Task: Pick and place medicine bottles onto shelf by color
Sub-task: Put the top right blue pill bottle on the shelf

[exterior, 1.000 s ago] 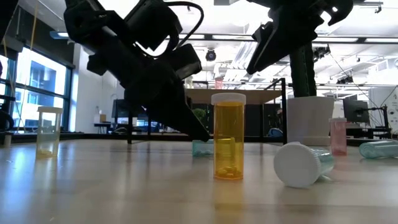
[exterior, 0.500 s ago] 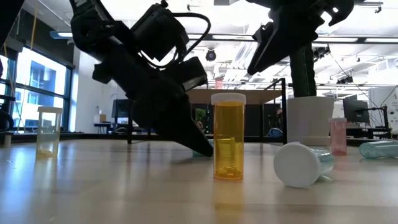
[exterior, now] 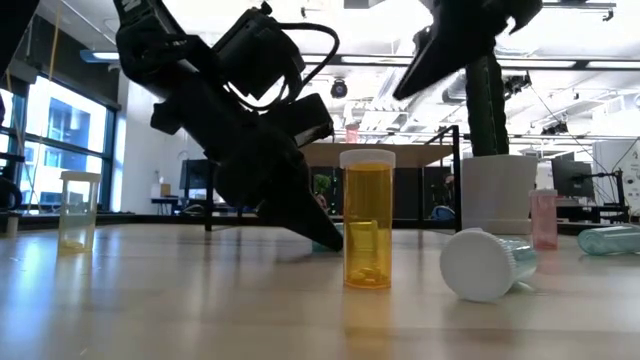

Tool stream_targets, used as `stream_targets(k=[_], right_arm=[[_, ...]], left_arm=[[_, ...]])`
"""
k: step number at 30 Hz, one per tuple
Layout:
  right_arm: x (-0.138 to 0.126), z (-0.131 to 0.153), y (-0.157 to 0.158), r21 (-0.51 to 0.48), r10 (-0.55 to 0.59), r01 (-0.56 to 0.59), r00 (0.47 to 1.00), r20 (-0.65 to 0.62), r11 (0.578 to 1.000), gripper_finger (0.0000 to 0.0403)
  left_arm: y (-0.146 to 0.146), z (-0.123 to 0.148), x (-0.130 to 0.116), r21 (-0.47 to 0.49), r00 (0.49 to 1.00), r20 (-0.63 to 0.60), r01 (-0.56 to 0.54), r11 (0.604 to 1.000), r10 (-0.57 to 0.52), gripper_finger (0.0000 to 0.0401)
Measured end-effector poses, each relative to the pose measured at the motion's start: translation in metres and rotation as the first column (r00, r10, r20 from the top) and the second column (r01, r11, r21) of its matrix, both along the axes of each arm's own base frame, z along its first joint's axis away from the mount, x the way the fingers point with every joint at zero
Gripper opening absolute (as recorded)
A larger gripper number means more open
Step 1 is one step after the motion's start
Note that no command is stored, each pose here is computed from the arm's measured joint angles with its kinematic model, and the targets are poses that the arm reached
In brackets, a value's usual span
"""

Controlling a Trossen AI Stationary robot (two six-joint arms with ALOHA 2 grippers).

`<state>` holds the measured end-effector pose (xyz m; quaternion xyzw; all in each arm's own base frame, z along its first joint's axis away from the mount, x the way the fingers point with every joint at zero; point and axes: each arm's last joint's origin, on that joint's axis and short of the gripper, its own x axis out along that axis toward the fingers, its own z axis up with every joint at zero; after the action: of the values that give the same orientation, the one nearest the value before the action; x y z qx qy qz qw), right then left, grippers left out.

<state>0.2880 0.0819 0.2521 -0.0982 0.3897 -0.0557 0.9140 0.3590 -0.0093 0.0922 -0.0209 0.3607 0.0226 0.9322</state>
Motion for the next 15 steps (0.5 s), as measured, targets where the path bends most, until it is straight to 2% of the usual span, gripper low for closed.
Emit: stream_targets(k=[8,15], right_arm=[[-0.023,0.036,-0.014,0.09,-0.088,0.078,0.99,0.115,0.993,0.0158],[-0.038,0.054,-0.028,0.12,-0.101,0.082,0.982,0.16,0.989,0.0158]], left_arm=[[0.014,0.003,0.004,-0.015,0.998,0.059,-0.025,1.0,0.026,0.0095],[0.033,0.018,0.013,0.0,0.969,0.243,-0.047,0.999,0.045,0.0093]])
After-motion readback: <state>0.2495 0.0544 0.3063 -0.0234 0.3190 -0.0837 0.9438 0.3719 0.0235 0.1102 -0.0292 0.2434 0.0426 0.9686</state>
